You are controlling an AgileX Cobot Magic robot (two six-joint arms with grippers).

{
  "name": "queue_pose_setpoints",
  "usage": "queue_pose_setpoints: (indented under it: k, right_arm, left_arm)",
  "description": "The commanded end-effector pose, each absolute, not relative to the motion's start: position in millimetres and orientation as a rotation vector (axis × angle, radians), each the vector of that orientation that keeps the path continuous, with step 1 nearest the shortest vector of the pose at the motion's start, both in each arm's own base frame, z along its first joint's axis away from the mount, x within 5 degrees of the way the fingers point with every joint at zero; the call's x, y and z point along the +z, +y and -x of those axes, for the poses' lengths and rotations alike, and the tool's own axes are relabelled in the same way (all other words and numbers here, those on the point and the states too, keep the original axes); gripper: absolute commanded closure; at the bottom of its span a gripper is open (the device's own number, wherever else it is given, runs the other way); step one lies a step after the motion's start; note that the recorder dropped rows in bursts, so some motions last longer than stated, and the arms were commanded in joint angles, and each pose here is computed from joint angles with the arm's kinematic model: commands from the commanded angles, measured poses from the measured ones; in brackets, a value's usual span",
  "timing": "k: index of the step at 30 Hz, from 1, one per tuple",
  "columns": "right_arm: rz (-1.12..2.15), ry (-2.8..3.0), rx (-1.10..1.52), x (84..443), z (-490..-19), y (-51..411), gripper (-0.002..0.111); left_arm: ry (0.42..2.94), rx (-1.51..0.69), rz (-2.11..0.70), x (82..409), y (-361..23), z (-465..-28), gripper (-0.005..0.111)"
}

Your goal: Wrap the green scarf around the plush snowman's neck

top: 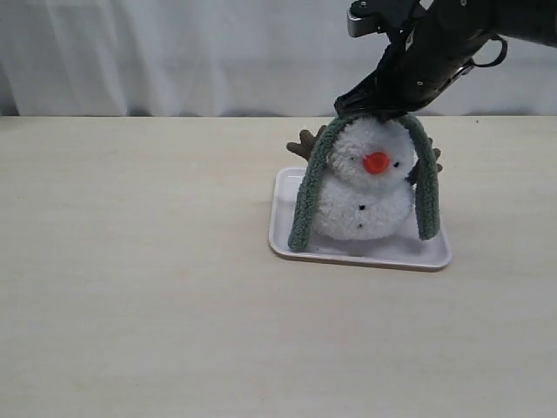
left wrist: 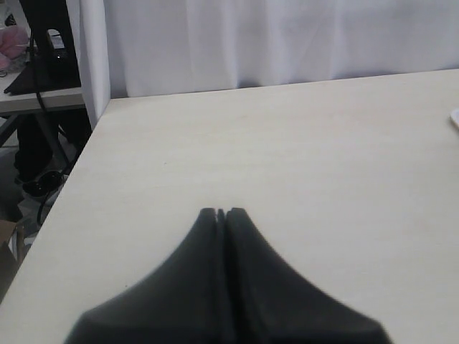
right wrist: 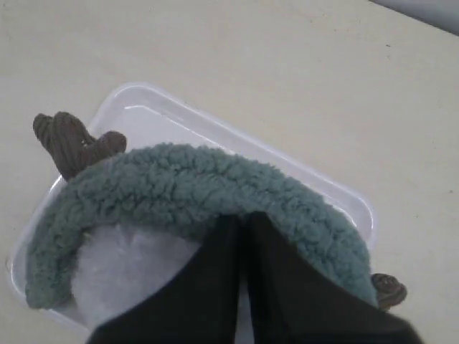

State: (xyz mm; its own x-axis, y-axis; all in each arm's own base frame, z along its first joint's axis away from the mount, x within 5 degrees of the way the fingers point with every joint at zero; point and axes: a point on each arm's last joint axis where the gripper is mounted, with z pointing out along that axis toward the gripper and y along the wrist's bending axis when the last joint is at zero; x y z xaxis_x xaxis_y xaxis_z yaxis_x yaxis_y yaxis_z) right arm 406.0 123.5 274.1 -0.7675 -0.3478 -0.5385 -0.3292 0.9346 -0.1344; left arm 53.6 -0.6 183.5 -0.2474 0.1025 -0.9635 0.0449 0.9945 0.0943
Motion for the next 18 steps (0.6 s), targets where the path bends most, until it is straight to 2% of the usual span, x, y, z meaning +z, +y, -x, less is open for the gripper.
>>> queue_pose_setpoints:
  k: [1,6,11,18]
  right_arm:
    - [0.471,2.42,-0.03,265.5,-421.5,126.6,0.104]
    - [0.491,2.338,-0.061,266.5,-429.4,125.0,0.104]
    - [0.508,2.429,-0.088,233.7,-438.1,120.5,0.104]
    - [0.496,2.474,-0.103,224.2,-440.2,113.4,0.104]
  left_arm:
    - [1.813,0.052,-0.106,183.2,-0.7,-53.8,0.107]
    - [1.813,0.052,-0.106,183.2,-0.7,-53.8,0.107]
    - [1.813,0.052,-0.106,183.2,-0.7,-53.8,0.107]
    - [1.813,0.052,-0.106,183.2,-0.7,-53.8,0.107]
